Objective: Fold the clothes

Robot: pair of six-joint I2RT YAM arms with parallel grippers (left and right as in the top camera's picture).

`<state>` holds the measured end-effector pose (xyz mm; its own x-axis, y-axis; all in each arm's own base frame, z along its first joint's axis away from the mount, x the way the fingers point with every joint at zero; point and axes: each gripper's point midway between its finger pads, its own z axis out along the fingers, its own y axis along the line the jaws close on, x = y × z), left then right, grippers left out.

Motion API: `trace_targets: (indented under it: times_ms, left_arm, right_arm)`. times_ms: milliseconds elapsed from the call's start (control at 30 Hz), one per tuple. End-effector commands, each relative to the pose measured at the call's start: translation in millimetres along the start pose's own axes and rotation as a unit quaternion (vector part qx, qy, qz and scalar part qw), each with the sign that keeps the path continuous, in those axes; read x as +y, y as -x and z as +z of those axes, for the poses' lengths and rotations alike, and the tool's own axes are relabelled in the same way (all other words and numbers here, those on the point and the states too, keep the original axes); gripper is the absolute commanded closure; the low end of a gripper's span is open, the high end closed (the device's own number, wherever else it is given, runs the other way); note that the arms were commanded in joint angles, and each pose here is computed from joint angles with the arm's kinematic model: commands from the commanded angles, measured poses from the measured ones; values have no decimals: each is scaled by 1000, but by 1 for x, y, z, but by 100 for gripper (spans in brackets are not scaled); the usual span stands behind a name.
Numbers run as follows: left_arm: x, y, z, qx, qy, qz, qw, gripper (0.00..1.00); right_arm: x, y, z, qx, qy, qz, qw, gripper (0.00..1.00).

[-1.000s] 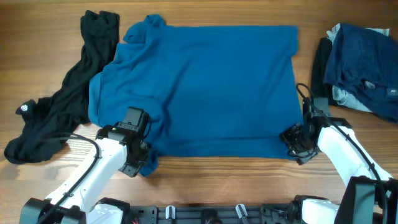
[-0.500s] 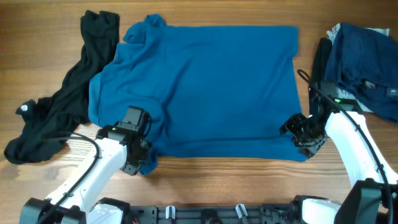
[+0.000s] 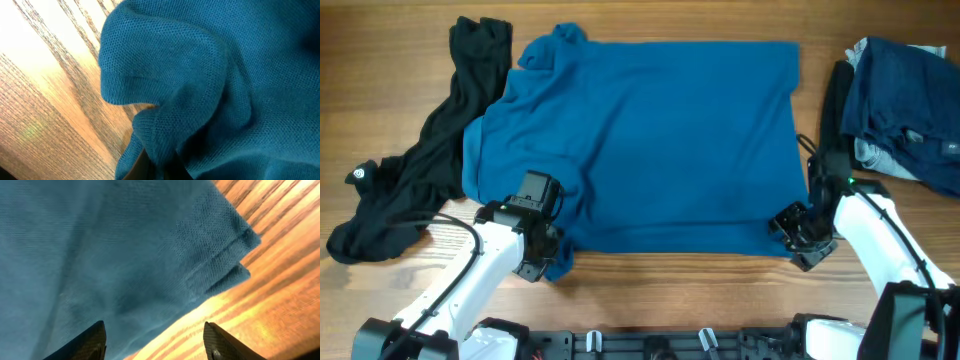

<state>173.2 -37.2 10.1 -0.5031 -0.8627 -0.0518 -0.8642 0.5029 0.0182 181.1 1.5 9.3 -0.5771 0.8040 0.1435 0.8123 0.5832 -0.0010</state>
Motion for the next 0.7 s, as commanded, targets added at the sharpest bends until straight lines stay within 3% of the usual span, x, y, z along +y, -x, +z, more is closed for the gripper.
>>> trace_targets:
  times_ms: [0, 67, 167, 267, 667]
  left_arm:
    - [3, 4, 0, -9, 3, -5, 1000, 96]
    - [3, 4, 0, -9, 2, -5, 1000, 96]
    - [3, 4, 0, -9, 2, -5, 1000, 96]
    - [3, 4, 0, -9, 2, -5, 1000, 96]
    - [8, 3, -5, -6, 11, 14, 1000, 96]
  right_arm:
    - [-10, -6, 15, 5, -11, 14, 1000, 38]
    - [-12, -7, 21, 2, -8, 22, 1000, 41]
    - [-12, -3, 28, -11, -2, 21, 1000, 54]
    - [-6, 3, 29, -22, 13, 19, 999, 96]
    - [20, 18, 13, -49, 58, -19, 997, 96]
